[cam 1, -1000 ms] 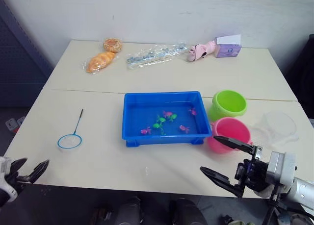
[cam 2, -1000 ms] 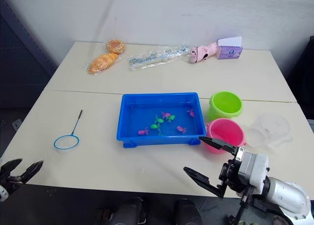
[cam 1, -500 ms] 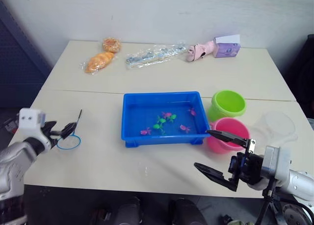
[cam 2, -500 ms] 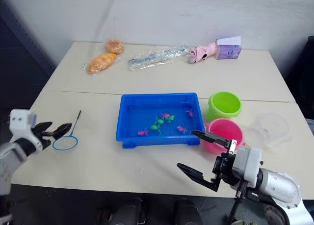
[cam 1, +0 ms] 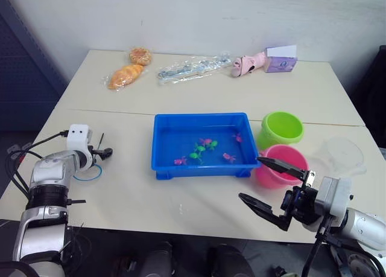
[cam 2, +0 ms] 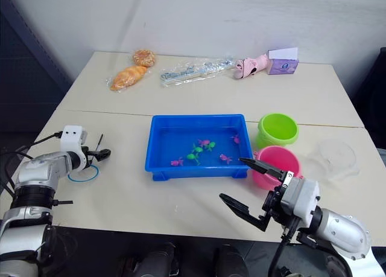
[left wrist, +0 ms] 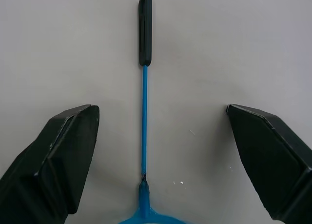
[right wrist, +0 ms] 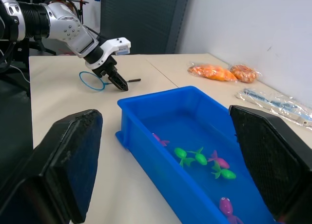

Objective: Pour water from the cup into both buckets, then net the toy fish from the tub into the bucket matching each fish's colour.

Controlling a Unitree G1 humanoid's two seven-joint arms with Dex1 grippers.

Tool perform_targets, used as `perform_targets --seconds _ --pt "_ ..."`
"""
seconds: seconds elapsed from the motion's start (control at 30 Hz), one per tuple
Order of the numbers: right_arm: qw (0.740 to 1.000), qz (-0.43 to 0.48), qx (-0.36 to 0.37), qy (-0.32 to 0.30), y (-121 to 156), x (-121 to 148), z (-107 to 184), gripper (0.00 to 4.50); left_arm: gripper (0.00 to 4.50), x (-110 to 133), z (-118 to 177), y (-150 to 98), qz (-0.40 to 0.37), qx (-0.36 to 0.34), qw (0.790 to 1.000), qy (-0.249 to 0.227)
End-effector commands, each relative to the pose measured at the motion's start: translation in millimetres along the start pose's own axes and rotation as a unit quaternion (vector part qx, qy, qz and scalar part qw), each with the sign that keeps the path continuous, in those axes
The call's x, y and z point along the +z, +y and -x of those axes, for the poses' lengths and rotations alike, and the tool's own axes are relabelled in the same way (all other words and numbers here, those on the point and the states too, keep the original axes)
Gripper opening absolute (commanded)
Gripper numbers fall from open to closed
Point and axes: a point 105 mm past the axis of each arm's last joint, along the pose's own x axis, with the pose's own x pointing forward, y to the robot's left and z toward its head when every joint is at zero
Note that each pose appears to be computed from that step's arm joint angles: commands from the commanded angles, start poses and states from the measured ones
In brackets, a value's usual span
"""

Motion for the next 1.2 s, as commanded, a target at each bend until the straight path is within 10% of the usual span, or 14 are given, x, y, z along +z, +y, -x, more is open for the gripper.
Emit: perform_targets --seconds 0.03,0.23,0.5,0.63,0.97,1.2 --pt "0.999 0.035 -0.005 -0.014 1.1 13.4 2.1 4.5 2.71 -38.0 -1.7 9.3 0.011 0.01 0.998 0.066" --pt "0.999 0.04 -0.01 -0.009 -0.3 11.0 6.3 4.5 0.06 -41.7 7.7 22.7 0.038 0.018 0.998 0.056" --pt "1.0 0.023 -0.001 -0.001 -8.3 14.2 3.9 4.5 0.02 56.7 50.2 16.4 -0.013 -0.101 0.98 -0.172" --pt "0.997 0.001 -0.019 0.073 -31.0 15.6 -11.5 4.5 0.02 97.8 107.5 -32.1 -0.218 -0.285 0.9 -0.248" --pt "0.984 -0.031 0.105 0.144 -35.3 26.0 -52.7 4.5 0.02 85.7 143.2 -168.8 -0.545 -0.522 0.628 -0.192" --pt "0.979 -0.037 0.137 0.146 -27.7 22.0 -80.2 4.5 0.02 72.9 143.1 -228.7 -0.595 -0.579 0.523 -0.193"
